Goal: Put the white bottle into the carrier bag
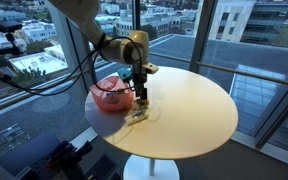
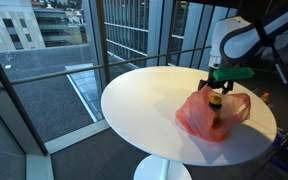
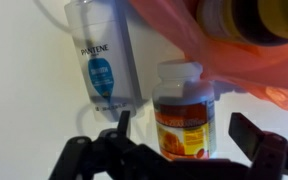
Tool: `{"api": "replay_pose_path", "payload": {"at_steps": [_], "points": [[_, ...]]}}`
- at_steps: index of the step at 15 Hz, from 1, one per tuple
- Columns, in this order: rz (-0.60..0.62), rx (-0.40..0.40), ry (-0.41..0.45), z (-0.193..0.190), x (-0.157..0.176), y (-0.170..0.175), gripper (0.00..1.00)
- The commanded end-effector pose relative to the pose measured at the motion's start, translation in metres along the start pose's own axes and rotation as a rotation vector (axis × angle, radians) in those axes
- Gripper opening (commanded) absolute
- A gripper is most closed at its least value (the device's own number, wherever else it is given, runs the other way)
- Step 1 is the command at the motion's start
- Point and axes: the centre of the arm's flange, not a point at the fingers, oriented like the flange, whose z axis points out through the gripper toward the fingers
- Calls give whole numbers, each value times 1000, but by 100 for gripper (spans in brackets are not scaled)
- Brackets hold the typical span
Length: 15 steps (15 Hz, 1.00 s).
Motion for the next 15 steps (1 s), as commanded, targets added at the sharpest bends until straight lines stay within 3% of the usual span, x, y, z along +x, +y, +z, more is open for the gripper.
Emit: {"api": "replay_pose_path", "payload": {"at_steps": [1, 2, 4, 5, 9, 15], "points": [[39, -18, 4, 7, 15, -10, 100], [45, -23, 0, 10, 16, -10, 96], [48, -29, -1, 14, 17, -11, 71], [49, -31, -1, 15, 17, -11, 69], [59, -20, 16, -5, 15, -8, 37], [44, 35, 85, -65, -1, -12, 36]]}}
